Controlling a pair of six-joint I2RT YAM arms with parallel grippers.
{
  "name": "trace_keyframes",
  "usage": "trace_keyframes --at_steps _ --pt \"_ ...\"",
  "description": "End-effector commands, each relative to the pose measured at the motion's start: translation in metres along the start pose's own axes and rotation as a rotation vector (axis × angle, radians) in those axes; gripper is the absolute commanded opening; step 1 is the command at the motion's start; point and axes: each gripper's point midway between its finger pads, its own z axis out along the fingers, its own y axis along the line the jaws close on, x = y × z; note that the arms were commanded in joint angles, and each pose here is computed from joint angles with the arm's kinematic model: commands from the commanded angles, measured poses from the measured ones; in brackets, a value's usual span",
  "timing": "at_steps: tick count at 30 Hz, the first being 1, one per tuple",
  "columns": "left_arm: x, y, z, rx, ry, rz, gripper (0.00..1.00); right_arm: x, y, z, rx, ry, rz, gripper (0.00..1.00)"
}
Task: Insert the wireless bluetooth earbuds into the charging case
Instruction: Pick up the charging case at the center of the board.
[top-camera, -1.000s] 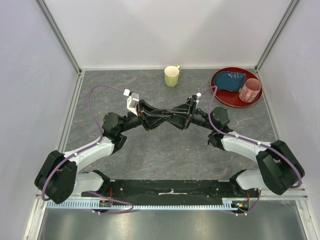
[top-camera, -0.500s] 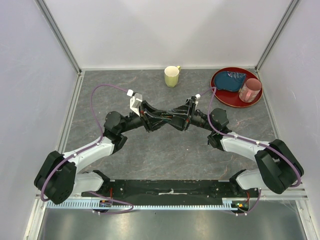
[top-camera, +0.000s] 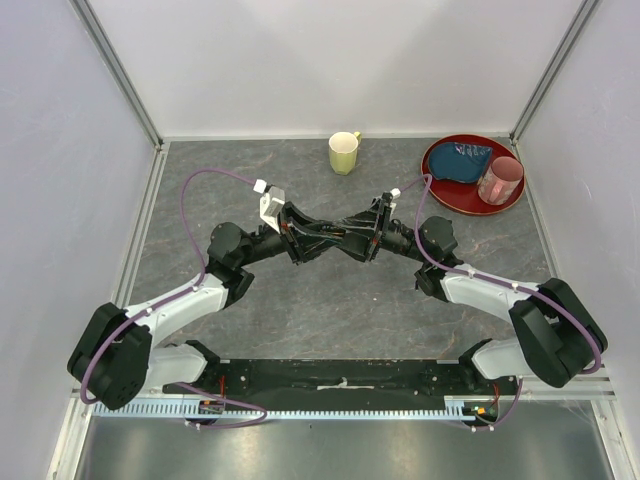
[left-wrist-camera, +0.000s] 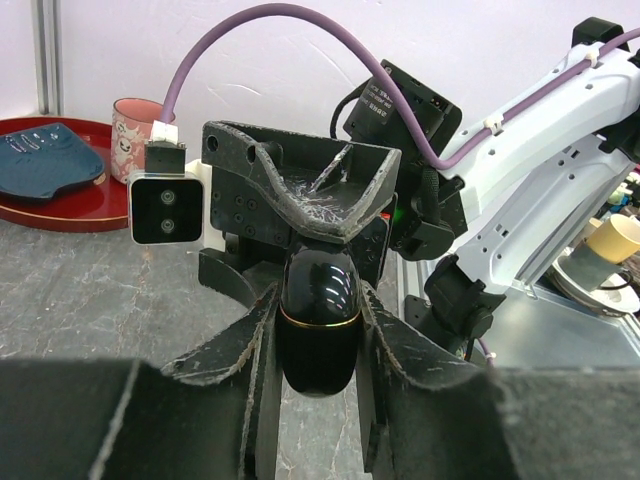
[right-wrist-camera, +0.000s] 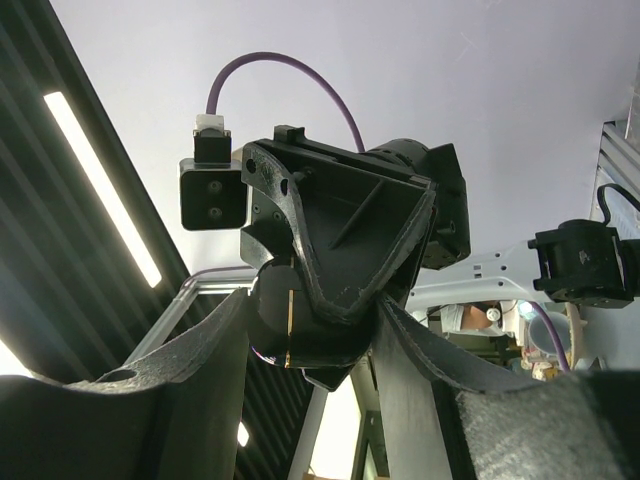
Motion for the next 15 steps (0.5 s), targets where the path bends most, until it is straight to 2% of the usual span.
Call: trace_keyframes --at_steps 1,15 --pt "-0.004 -0.0113 0.0013 0.049 0.011 0.037 0.37 0.0063 0.022 -0.0012 -0.091 0.012 -0.042 0.13" --pt "-0.0026 -0.0128 -0.0036 0.039 -0.002 0.04 0.43 0.0082 0.0231 -0.0037 -0.106 0.013 -0.036 0.13"
